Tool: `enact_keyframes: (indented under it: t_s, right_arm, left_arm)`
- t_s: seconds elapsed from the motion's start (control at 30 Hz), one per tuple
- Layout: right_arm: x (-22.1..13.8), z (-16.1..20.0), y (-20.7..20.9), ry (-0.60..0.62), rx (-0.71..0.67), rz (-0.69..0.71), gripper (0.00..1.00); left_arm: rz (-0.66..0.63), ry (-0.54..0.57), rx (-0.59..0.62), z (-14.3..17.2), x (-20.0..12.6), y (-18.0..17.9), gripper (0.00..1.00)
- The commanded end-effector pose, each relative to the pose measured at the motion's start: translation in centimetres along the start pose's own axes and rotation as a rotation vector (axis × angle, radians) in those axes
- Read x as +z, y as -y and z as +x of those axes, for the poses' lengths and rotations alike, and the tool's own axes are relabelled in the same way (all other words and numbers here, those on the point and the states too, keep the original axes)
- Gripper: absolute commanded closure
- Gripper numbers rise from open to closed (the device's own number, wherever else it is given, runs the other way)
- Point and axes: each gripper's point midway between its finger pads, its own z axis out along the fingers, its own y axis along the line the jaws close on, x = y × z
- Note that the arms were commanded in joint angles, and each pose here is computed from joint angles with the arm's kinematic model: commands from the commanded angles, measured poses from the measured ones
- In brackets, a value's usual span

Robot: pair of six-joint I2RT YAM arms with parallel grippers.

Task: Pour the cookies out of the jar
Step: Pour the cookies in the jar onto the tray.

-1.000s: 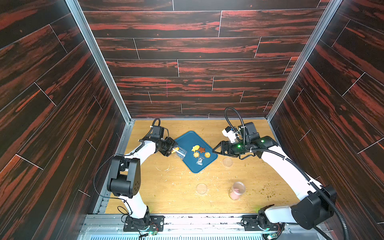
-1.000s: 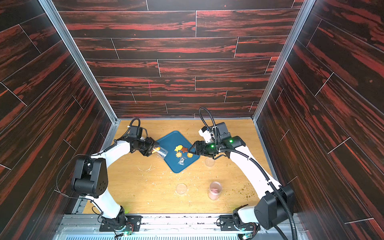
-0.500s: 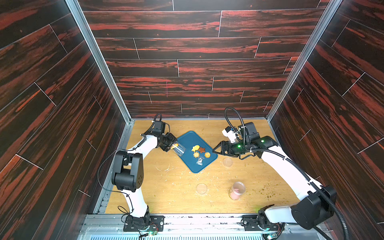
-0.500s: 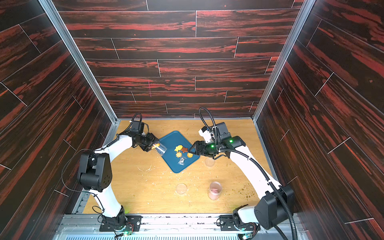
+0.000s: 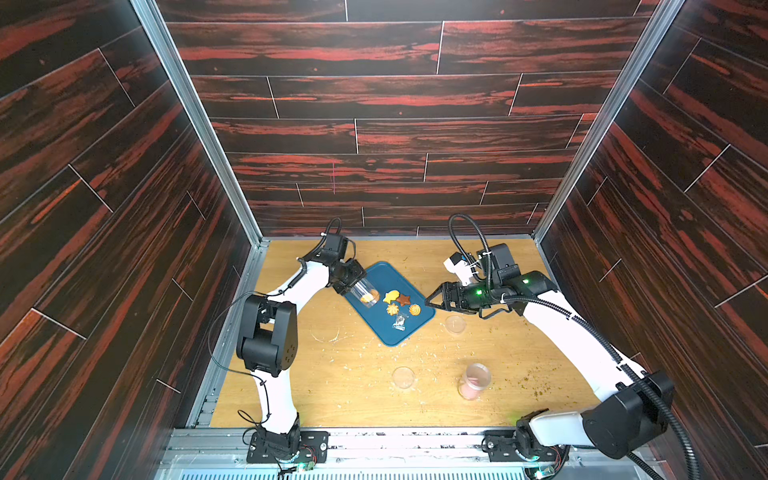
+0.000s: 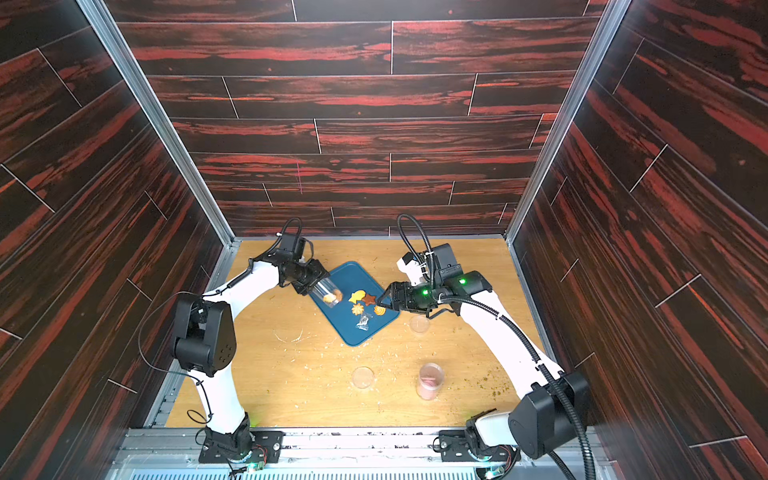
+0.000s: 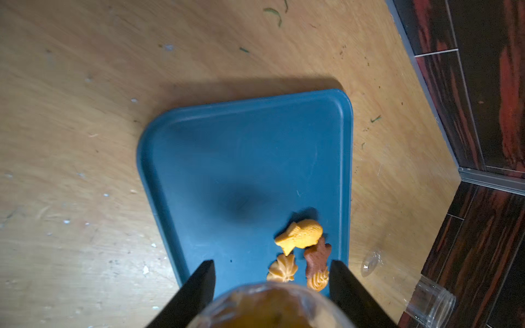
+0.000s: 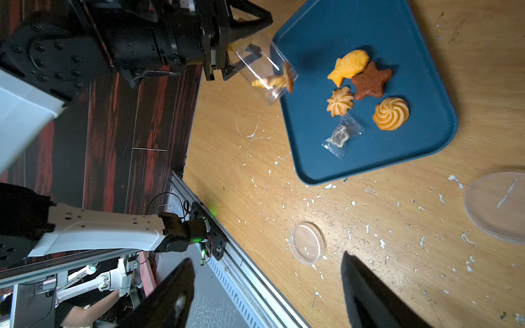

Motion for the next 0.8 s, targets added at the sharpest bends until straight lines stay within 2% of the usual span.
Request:
enact_keyframes:
  t_s: [0.0,0.47,0.77]
  right_arm:
    - [-0.2,-0.1,-0.2,-0.009,-0.021,-0.001,0.16]
    - [-0.3,0.4,-0.2,-0.014,-0.026,0.000,0.16]
    - [-0.5,0.6,-0.2,-0.009,-0.028,0.000,0.16]
  left_arm:
    - [-0.017,0.005,-0.003,-0.4,0.2,-0.2,0.44]
    - [-0.011,-0.011,-0.032,0.3,0.6,-0.7,0.44]
    - [-0.027,0.020,-0.004,-0.1,-0.5,-0.7,0.44]
